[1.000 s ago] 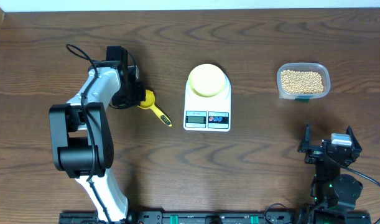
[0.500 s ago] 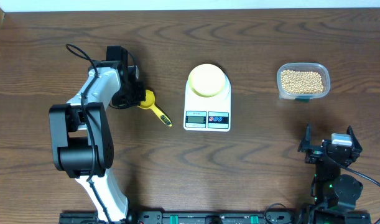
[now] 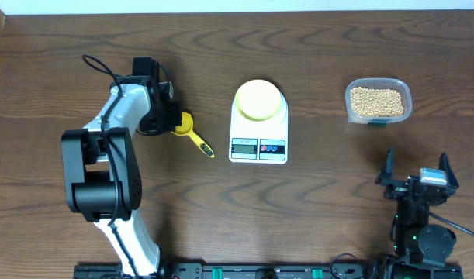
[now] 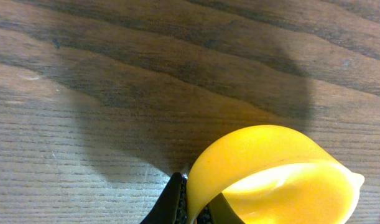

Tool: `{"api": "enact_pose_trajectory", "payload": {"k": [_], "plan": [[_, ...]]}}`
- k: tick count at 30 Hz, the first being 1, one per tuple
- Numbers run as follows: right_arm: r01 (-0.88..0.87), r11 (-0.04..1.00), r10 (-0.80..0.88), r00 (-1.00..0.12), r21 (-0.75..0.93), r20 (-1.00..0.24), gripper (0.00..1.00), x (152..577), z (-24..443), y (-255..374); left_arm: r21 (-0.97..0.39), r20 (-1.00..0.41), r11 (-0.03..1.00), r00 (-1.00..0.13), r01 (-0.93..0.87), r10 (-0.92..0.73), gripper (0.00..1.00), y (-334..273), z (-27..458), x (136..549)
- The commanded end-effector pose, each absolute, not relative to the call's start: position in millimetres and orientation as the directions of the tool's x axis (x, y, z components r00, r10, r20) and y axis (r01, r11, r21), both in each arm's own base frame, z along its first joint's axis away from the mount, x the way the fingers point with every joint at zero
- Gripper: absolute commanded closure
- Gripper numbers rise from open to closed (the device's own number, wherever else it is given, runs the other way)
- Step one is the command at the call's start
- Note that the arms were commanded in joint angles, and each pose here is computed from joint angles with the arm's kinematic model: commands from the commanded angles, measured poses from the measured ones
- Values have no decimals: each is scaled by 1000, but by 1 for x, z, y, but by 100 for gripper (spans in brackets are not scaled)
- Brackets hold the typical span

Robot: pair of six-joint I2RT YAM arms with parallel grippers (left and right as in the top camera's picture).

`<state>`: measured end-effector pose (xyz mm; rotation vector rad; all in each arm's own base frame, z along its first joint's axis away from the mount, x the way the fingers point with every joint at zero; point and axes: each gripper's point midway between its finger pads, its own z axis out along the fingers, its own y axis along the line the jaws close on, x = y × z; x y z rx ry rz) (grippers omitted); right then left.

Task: Scoop item into bowl and weigh 50g on scale
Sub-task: 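Lift the yellow scoop slightly with the left gripper, then raise the right arm and move the right gripper toward the back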

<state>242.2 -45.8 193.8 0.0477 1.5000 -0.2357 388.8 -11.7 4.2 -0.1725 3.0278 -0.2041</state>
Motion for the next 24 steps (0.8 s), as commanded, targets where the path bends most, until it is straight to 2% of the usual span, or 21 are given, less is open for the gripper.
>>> {"api": "enact_pose_trajectory", "payload": {"k": [1, 8, 15, 19, 24], "plan": [[197, 975, -126, 120, -101, -985, 1, 240, 210, -47, -147, -84, 983, -989, -107, -120, 92, -14, 3, 390], [203, 976, -127, 239, -78, -963, 1, 234, 240, -45, -147, -84, 983, -989, -107, -120, 92, -14, 3, 390], [198, 979, -110, 300, -51, -947, 1, 227, 267, -44, -147, -84, 983, -989, -107, -120, 92, -14, 3, 390], [199, 979, -112, 307, -51, -945, 1, 227, 280, -44, -147, -84, 983, -989, -107, -120, 92, -14, 3, 390], [196, 979, -101, 260, -50, -960, 1, 238, 290, -46, -147, -84, 983, -989, -107, -120, 92, -14, 3, 390]]}}
